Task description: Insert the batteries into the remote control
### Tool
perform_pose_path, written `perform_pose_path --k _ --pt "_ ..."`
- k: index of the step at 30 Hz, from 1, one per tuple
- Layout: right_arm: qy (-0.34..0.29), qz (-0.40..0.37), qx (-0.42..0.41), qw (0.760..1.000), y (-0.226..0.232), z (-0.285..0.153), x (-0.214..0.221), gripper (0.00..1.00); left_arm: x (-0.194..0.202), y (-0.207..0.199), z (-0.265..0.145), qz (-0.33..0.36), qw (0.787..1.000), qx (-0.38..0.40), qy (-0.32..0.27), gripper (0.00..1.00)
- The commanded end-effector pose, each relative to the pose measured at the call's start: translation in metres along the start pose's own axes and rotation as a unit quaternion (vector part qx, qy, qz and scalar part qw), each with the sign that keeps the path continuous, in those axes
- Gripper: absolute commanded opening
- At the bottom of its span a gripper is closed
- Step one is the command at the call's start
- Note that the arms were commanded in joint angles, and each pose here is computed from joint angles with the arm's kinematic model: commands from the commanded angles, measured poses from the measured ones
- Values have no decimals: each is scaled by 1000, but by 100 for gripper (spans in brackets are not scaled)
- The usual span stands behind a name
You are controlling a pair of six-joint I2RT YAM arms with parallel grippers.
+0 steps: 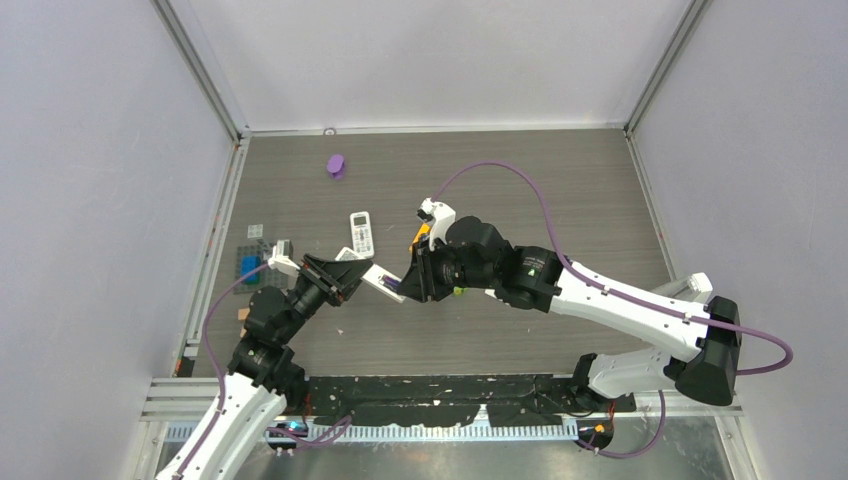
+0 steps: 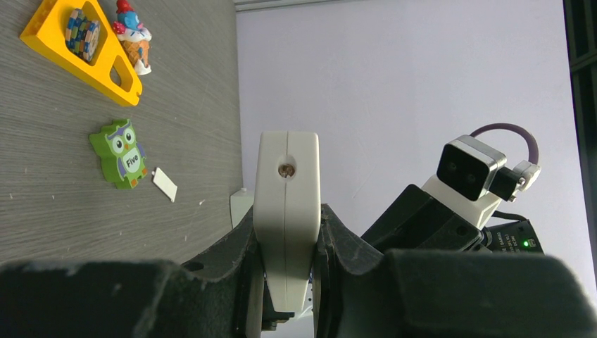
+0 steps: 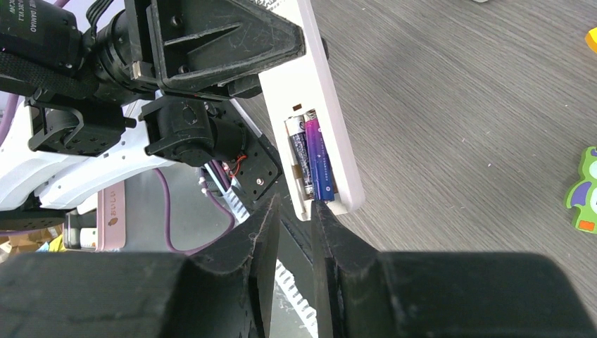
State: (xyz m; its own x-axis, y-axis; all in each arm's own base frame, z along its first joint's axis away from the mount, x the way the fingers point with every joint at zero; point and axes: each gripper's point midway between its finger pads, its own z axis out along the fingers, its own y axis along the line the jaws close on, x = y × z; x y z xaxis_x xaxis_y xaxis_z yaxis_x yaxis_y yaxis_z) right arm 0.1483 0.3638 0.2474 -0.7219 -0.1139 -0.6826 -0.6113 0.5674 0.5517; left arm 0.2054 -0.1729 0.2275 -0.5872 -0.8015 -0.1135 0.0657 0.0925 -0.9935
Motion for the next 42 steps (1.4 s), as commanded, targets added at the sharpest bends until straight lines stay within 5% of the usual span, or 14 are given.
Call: perform_pose_path --k 1,26,42 --pt "-30 -1 1 1000 3 0 -17 28 1 -16 -2 17 999 30 2 0" --pt "-20 3 19 1000 -5 18 -14 16 6 -20 -4 18 999 41 18 0" --pt "-12 24 45 999 -18 31 -14 5 25 -46 -11 109 986 111 68 0"
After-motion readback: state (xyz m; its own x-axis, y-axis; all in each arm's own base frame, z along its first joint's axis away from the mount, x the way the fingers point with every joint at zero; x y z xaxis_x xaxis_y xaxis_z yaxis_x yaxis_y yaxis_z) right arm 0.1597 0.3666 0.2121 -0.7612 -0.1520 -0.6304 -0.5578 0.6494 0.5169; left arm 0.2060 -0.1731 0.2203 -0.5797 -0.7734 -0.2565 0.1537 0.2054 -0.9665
